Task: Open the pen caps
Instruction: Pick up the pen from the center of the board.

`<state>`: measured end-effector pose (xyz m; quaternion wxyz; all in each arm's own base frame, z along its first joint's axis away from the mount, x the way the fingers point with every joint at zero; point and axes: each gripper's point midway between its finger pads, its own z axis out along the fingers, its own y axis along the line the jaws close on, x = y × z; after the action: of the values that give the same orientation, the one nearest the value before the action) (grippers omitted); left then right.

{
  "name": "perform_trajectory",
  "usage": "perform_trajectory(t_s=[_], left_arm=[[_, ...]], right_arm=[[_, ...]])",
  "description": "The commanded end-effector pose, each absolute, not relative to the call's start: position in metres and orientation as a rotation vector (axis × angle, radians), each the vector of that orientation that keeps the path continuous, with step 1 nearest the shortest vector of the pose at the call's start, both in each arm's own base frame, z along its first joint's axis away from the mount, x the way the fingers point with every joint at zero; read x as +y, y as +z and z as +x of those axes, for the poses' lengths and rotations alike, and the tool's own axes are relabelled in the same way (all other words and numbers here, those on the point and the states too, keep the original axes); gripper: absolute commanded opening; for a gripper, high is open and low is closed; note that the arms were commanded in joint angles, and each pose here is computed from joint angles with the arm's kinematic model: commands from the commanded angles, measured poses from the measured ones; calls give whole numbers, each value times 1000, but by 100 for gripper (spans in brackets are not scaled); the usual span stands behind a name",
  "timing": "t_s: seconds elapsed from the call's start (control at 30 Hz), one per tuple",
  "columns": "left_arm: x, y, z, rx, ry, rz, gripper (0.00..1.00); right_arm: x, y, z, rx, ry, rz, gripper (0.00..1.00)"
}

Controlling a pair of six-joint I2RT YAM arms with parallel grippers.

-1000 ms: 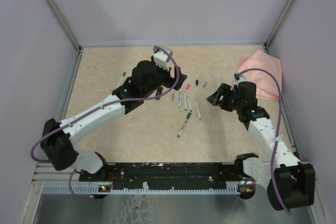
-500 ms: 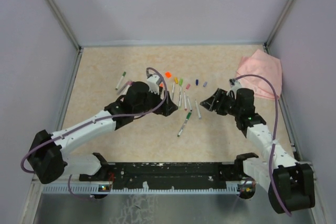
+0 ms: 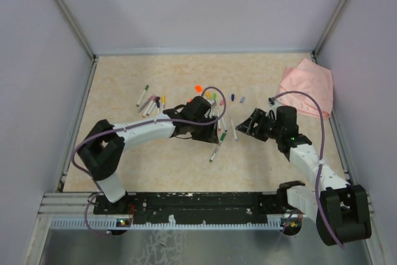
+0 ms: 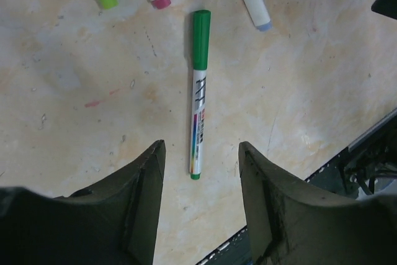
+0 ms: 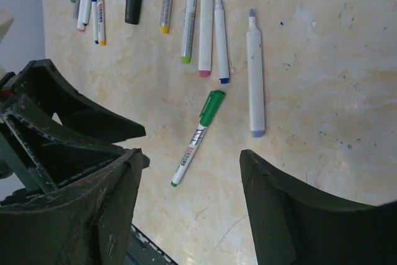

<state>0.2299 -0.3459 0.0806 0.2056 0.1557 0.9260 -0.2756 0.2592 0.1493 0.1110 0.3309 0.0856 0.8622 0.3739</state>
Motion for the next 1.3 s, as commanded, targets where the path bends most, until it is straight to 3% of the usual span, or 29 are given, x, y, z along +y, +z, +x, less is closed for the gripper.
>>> perform_trajectory(t_s=[0.0,0.27,0.43,1.17,1.27], left_arm=[[-359,67,225,2671,-640,515,55],[-374,43,233,2733,-431,586,54],[-376,36,236,2743,-401,602,43],[-350,4,230,2830,-192,644,33],[-342,3,228,2833,-164,652,28]], right_arm=[[147,112,261,2247,962,247,65],[139,112,263,2245,924,269,65],[137,111,264,2242,917,275,65],[139,108,265,2245,942,257,65],[140,109,265,2244,949,254,65]])
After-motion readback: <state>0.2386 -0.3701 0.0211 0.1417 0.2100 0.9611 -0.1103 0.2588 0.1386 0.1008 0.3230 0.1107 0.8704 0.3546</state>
